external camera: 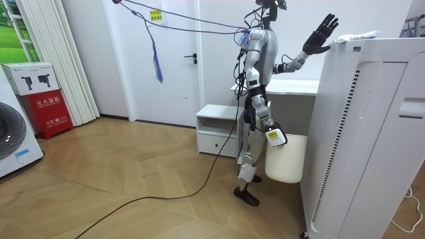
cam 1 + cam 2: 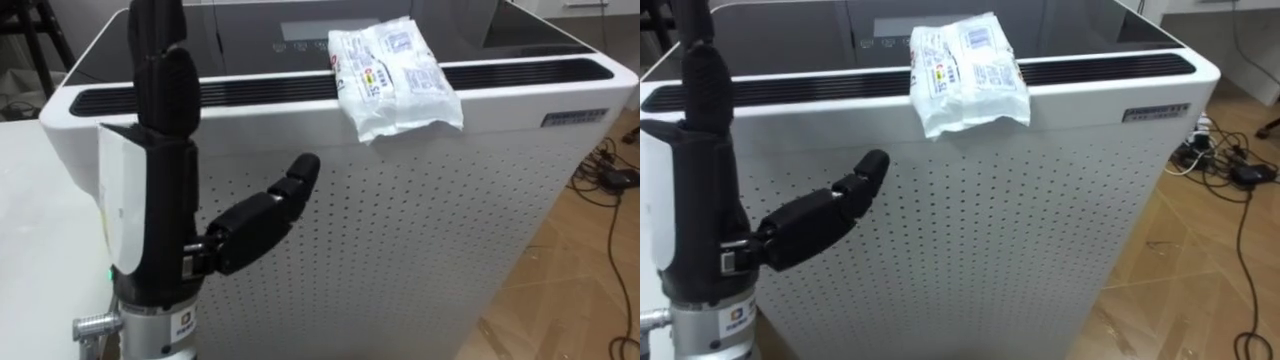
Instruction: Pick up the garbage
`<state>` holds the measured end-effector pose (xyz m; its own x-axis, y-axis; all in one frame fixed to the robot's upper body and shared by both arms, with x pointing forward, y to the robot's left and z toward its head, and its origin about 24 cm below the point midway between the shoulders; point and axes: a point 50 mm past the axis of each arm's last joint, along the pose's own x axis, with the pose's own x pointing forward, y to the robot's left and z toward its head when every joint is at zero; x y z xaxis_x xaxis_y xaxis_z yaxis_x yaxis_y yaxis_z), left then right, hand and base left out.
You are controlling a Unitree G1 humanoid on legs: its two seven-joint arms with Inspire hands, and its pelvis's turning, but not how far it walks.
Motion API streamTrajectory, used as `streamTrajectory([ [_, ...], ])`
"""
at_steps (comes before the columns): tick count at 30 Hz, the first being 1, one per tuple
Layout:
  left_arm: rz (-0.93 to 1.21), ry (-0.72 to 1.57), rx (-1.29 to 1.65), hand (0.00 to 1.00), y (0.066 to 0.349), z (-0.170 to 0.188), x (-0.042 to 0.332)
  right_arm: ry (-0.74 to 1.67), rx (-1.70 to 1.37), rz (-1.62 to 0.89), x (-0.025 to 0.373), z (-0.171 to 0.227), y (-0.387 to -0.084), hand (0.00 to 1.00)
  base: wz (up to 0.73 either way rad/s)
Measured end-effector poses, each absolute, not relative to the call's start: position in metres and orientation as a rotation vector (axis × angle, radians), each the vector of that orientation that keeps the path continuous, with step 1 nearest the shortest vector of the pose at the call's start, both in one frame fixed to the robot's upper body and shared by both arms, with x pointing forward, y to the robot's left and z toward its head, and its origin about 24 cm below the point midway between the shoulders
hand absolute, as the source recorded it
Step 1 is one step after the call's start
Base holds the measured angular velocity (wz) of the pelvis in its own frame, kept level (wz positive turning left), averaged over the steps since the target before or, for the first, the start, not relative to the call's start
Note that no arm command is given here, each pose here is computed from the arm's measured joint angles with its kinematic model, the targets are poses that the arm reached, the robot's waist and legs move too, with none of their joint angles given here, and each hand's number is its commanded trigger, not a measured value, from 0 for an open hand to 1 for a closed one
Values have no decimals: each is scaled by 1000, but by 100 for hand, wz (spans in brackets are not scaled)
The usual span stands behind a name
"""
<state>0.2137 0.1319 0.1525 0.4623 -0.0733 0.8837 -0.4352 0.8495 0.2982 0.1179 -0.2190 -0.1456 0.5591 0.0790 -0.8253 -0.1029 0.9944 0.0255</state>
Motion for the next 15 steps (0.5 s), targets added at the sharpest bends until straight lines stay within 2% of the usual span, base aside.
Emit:
streamTrajectory([
  [15,209,-1087,559,0,125,157,218,979,-15,135,116,-146,-218,100,-1],
])
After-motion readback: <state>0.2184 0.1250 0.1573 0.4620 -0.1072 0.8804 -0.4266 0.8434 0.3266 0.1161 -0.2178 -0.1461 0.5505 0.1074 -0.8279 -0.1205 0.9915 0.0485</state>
